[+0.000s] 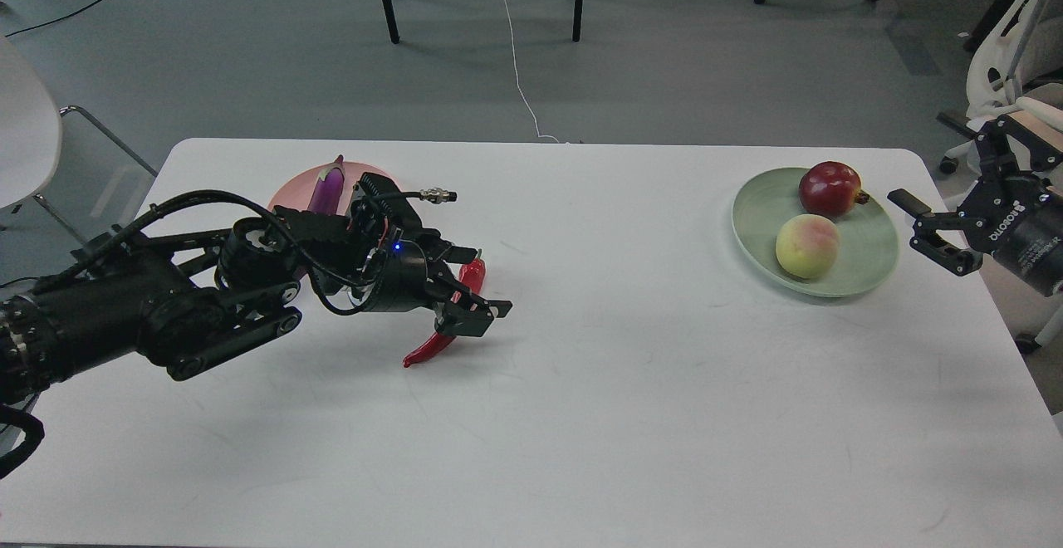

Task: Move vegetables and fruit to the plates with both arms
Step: 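Move the left gripper to the red chili pepper and grasp it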

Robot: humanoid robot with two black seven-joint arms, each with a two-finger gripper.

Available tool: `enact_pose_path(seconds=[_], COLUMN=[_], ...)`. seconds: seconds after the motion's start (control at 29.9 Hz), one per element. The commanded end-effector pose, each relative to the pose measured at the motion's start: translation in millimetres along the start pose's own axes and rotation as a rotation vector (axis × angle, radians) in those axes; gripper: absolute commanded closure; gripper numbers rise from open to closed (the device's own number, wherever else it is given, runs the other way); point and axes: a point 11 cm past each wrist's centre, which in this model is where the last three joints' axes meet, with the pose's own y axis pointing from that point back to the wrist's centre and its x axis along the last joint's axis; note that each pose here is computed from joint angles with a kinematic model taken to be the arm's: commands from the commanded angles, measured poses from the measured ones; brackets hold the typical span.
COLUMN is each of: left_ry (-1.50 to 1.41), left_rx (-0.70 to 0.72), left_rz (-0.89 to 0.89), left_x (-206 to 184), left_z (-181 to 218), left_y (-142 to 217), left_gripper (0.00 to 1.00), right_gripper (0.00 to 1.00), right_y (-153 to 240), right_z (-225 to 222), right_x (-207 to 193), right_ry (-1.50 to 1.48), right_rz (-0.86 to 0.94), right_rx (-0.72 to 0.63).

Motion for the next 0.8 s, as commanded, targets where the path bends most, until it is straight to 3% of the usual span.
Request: enact_pose_path(seconds=[0.0, 0.77], left_ry=[0.005, 0.053], left_rx=[0.075, 0.103], left_rz=[0.003, -0.053], left_x=[-5.8, -39.8], left_z=[-16.7, -13.7], left_y=[2.8, -16.8], left_gripper=[0.02, 0.02], right_gripper=[0.01, 0.01], right_y=[0.1, 1.2], right_z=[0.1, 0.9], right_x=[0.1, 0.6], right_ry=[0.000, 0.000], right_rz=[0.000, 0.003], right_rx=[0.000, -0.003])
